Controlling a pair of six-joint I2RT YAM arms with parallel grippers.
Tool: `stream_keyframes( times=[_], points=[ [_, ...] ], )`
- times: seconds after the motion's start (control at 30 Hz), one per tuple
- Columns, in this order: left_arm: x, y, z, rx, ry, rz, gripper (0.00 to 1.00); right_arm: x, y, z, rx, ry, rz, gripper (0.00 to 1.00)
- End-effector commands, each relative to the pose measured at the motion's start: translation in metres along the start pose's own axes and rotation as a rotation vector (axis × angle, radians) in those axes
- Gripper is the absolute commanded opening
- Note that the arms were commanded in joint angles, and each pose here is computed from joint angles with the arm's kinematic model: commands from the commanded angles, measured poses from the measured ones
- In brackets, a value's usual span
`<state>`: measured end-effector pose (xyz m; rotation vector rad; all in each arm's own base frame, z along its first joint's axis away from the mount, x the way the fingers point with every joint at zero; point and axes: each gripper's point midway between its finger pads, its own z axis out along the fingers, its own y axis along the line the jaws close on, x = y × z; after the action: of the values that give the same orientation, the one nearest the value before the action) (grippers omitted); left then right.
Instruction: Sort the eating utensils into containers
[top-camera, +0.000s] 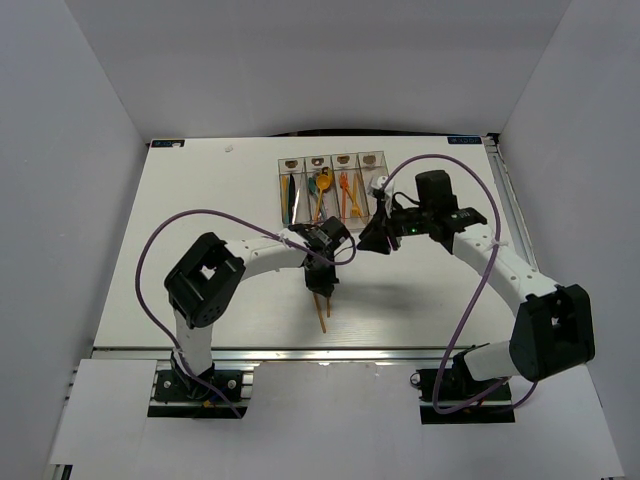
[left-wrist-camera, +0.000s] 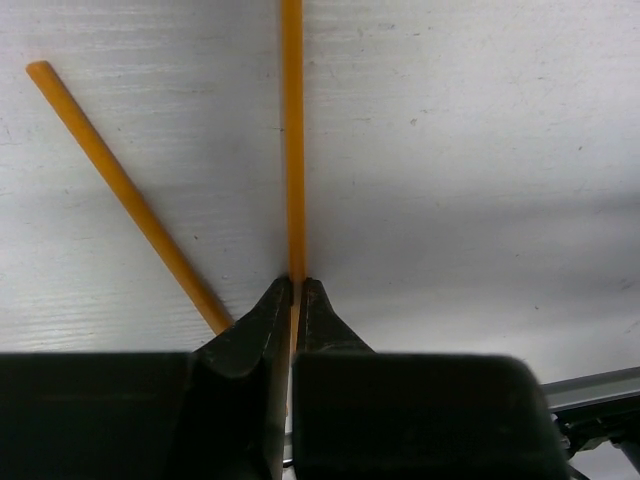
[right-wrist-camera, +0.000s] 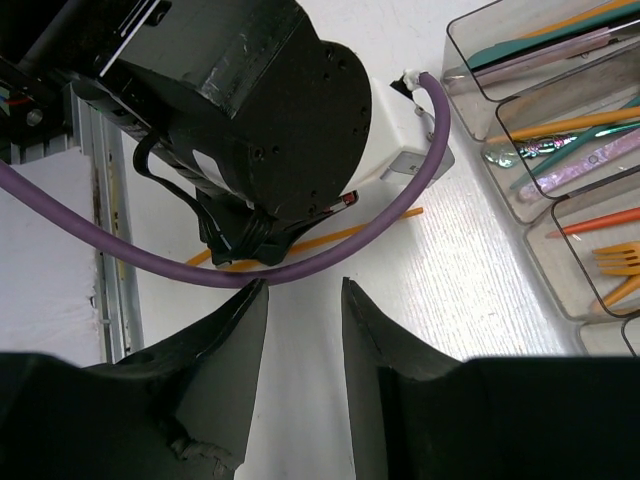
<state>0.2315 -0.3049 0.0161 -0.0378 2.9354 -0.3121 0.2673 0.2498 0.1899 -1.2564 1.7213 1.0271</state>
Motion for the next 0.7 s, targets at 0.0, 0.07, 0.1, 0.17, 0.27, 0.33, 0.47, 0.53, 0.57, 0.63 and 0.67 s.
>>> stream_keyframes(
  times=[0.0,0.07,0.1,0.17,0.27,0.33,0.47,0.53,0.57,0.63,0.67],
  points=[
    [-0.006,0.004,0.004,-0.041,-0.033,0.037,0.0,-0.013,0.004,-0.012,-0.002,-0.019,-0.059,0.42],
    [-0.017,-0.011,-0.009,0.001,-0.073,0.063,0.0,-0.026,-0.004,-0.021,0.025,-0.037,-0.095,0.42],
    [-0.021,-0.021,-0.018,0.034,-0.096,0.075,0.0,-0.031,-0.007,-0.026,0.037,-0.047,-0.11,0.42],
    [-0.031,-0.039,-0.035,0.1,-0.134,0.094,0.0,-0.051,-0.021,-0.044,0.09,-0.088,-0.14,0.42],
    [-0.046,-0.07,-0.067,0.234,-0.201,0.12,0.0,-0.079,-0.04,-0.071,0.169,-0.149,-0.177,0.4],
    [-0.057,-0.096,-0.092,0.349,-0.245,0.166,0.0,-0.09,-0.053,-0.086,0.219,-0.171,-0.189,0.36],
    [-0.079,-0.138,-0.127,0.516,-0.335,0.248,0.0,-0.108,-0.065,-0.107,0.285,-0.203,-0.216,0.23],
    [-0.099,-0.159,-0.137,0.576,-0.381,0.274,0.0,-0.115,-0.07,-0.115,0.317,-0.218,-0.214,0.19],
    [-0.114,-0.161,-0.139,0.59,-0.402,0.265,0.0,-0.117,-0.071,-0.118,0.324,-0.223,-0.212,0.17],
    [-0.14,-0.179,-0.142,0.635,-0.427,0.265,0.0,-0.118,-0.072,-0.122,0.334,-0.23,-0.202,0.17],
    [-0.157,-0.179,-0.142,0.644,-0.445,0.251,0.0,-0.118,-0.071,-0.122,0.334,-0.231,-0.2,0.17]
  ],
)
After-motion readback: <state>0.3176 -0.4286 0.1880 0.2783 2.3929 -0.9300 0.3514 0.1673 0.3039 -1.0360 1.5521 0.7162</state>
